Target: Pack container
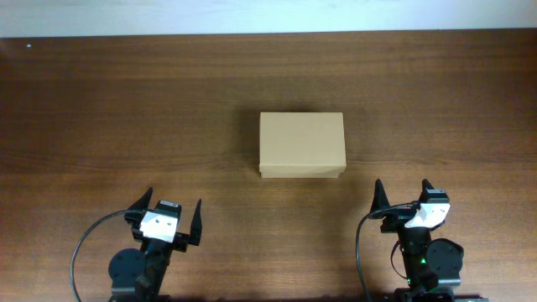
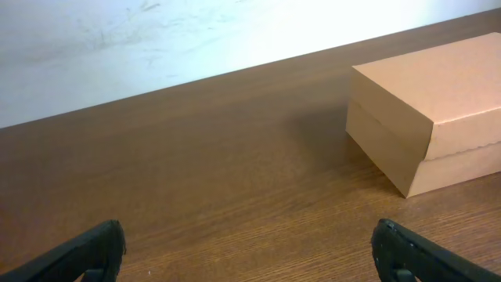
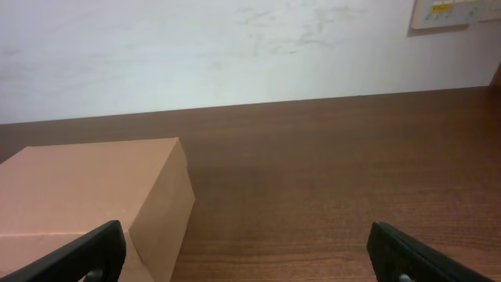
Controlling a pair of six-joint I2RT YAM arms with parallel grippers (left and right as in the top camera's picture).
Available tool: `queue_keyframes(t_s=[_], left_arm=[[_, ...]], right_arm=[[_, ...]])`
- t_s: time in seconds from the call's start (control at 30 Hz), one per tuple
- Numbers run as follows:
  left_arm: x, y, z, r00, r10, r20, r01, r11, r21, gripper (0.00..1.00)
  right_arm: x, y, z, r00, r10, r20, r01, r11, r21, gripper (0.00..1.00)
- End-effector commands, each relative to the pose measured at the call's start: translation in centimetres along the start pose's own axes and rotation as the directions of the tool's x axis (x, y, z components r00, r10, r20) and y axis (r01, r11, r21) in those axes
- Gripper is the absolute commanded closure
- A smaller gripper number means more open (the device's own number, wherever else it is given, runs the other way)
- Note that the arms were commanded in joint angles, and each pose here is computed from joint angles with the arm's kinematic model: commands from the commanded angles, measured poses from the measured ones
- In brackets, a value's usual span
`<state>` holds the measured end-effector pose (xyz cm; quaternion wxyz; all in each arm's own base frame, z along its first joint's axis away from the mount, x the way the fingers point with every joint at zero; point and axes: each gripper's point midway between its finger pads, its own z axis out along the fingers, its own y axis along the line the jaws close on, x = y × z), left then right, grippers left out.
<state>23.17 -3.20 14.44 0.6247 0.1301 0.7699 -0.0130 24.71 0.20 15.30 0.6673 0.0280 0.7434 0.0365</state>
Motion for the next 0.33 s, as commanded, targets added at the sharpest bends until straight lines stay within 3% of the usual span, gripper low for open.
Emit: queue_keyframes(t_s=[0.0,0.3], left_arm=[[0.12,0.12,0.00,1.000,0.002,-0.001,-0.002,1.000,-0.009,0.00],[0.12,0.12,0.00,1.000,0.002,-0.001,-0.002,1.000,-0.009,0.00]], right_arm=[[0.50,-0.29,0.09,1.000,-0.003,-0.006,0.003,1.000,0.014,0.01],[0.50,-0.29,0.09,1.000,-0.003,-0.006,0.004,1.000,0.014,0.01]])
